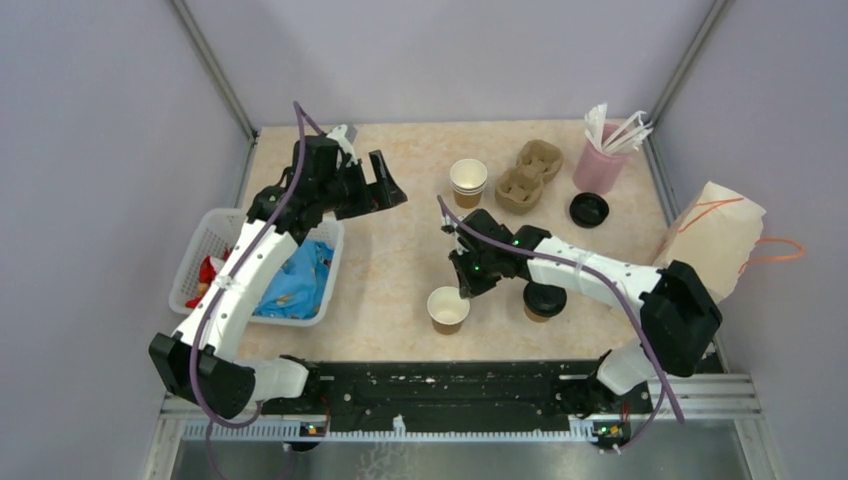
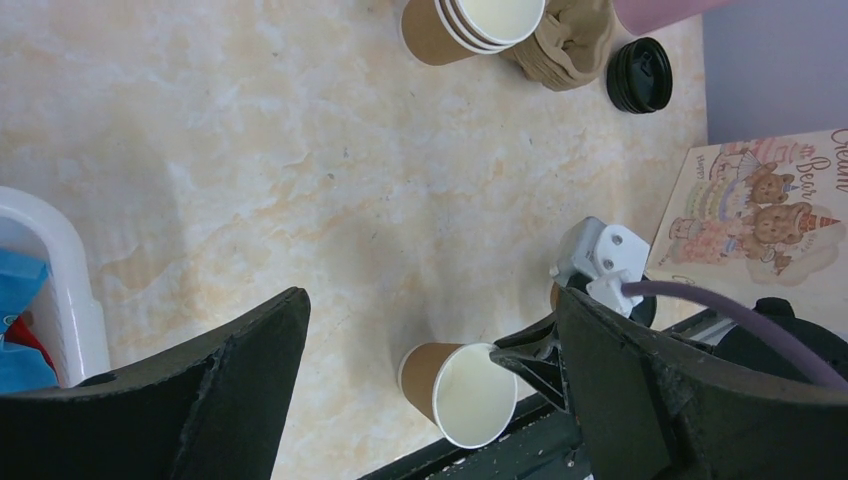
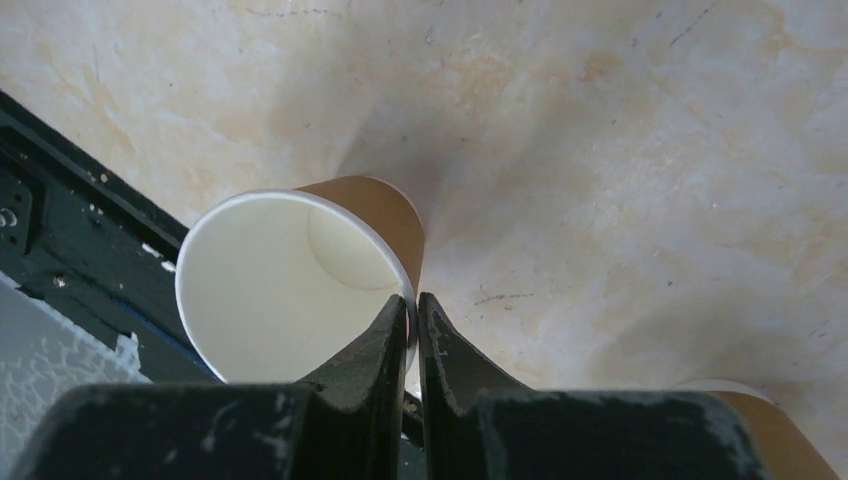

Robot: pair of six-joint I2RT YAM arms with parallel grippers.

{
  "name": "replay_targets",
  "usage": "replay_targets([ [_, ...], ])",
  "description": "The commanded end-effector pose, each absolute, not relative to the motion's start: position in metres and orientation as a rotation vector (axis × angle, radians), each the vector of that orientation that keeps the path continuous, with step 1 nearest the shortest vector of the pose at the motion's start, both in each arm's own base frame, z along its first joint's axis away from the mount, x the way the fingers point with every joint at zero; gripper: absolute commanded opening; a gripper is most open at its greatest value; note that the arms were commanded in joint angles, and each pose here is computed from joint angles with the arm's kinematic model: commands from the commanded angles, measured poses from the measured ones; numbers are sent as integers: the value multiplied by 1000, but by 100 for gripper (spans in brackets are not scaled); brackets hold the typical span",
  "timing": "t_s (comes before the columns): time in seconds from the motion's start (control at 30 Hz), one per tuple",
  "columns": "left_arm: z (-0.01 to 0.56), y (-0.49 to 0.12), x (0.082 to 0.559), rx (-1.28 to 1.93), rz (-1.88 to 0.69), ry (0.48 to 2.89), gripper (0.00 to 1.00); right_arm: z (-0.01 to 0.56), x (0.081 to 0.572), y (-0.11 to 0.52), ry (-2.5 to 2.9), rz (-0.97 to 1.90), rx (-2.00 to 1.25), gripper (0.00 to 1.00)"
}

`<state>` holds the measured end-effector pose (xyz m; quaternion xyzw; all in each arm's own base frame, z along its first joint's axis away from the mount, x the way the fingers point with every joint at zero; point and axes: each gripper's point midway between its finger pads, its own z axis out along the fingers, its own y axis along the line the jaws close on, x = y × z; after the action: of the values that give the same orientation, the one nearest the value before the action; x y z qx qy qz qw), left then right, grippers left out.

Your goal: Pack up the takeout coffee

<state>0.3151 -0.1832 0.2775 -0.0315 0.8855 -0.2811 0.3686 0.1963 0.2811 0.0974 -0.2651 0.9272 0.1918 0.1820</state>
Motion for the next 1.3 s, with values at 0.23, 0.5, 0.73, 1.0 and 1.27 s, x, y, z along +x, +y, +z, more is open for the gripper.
replay_targets([
  [0.23, 297, -186, 318, -56, -732, 2215, 99, 193, 252, 213, 2438, 355, -299, 52],
  [0.5, 275, -203, 327, 0, -779, 2283, 99, 181, 345, 61, 2363, -77, 187, 61],
  [0.73, 251, -213, 325, 59, -810, 2356, 99, 135, 423, 1, 2391, -346, 195, 46],
  [1.0, 231, -219, 327, 73, -831, 2408, 99, 105, 457, -6, 2448, -428, 58, 33],
  [1.27, 230, -220, 333, 100, -816, 2411, 99, 87, 457, -5, 2482, -429, 34, 19],
])
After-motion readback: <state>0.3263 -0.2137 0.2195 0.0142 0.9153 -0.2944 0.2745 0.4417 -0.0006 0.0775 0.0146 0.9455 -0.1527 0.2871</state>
